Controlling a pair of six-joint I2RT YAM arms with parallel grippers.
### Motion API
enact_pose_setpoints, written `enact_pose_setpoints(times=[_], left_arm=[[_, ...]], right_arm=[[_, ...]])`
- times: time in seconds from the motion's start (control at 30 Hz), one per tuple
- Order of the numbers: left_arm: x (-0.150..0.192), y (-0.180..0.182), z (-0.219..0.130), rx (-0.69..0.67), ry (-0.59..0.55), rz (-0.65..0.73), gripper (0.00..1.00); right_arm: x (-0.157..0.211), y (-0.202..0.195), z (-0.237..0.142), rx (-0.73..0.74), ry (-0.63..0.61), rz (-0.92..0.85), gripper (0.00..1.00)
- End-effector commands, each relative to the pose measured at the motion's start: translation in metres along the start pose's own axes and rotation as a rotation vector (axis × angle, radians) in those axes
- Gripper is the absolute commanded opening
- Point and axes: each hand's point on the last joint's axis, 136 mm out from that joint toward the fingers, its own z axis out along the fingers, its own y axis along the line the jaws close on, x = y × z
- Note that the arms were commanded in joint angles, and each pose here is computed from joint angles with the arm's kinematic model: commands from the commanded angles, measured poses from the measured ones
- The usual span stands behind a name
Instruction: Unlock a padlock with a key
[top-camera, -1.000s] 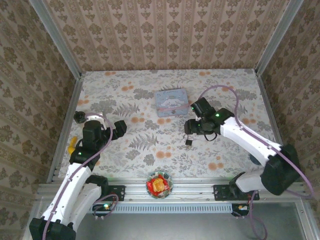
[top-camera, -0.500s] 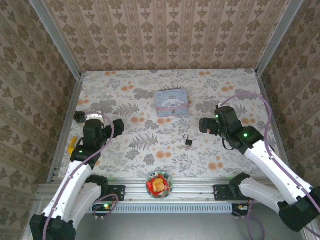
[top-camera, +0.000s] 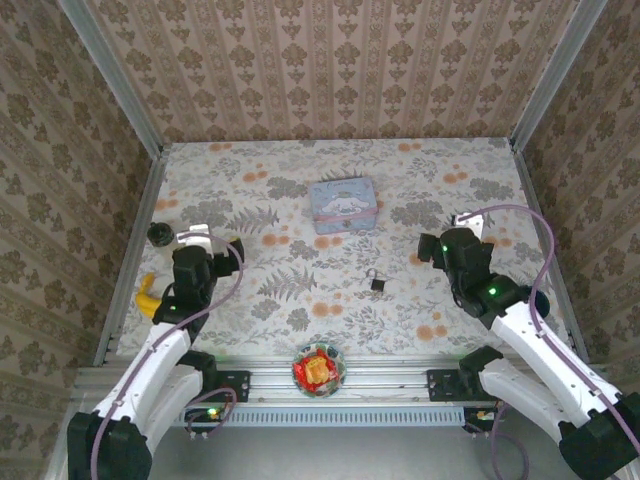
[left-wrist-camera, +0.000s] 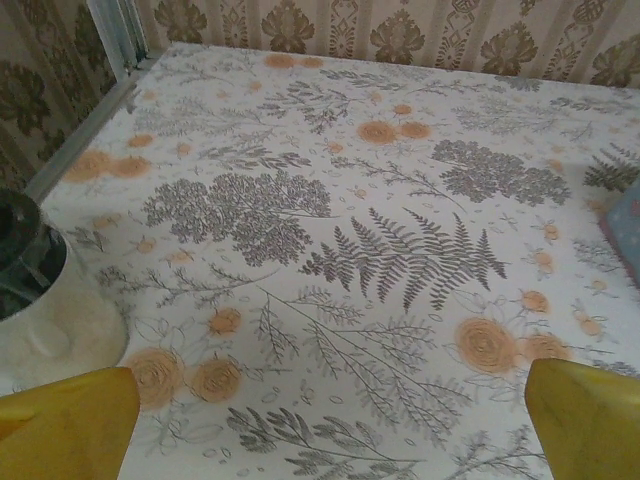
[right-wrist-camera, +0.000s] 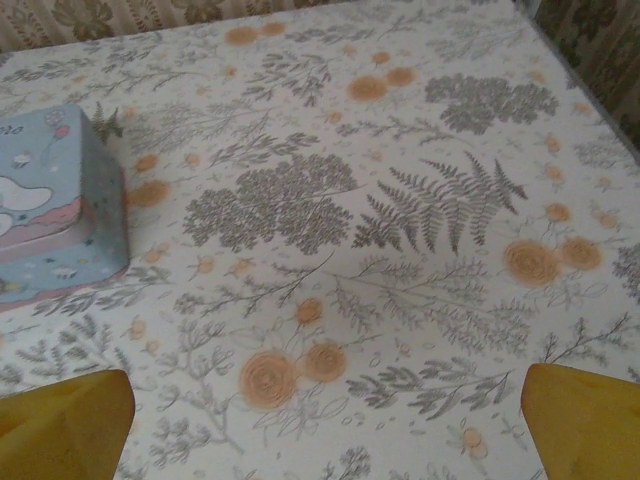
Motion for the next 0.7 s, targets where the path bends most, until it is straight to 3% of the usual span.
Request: enact_pose_setpoints(times=[0.0, 0.2, 0.37, 0.67], left_arm=[[-0.017, 0.003, 0.006, -0.023, -0.107, 0.107, 1.0], [-0.018, 0.002, 0.023, -0.007, -0.149, 0.207, 1.0], [-0.015, 0.016, 0.042, -0.021, -0.128, 0.191, 1.0], [-0.008, 0.025, 0.073, 0.04, -0.115, 0.141, 1.0]], right_arm=[[-0.015, -0.011, 0.002, 0.054, -0.138, 0.003, 1.0], [-0.01, -0.015, 0.006, 0.043, -0.296, -0.007, 1.0], [-0.012, -0.025, -0.002, 0.046, -0.399, 0.013, 1.0], [-0.009, -0.05, 0.014, 0.101, -0.381, 0.047, 1.0]])
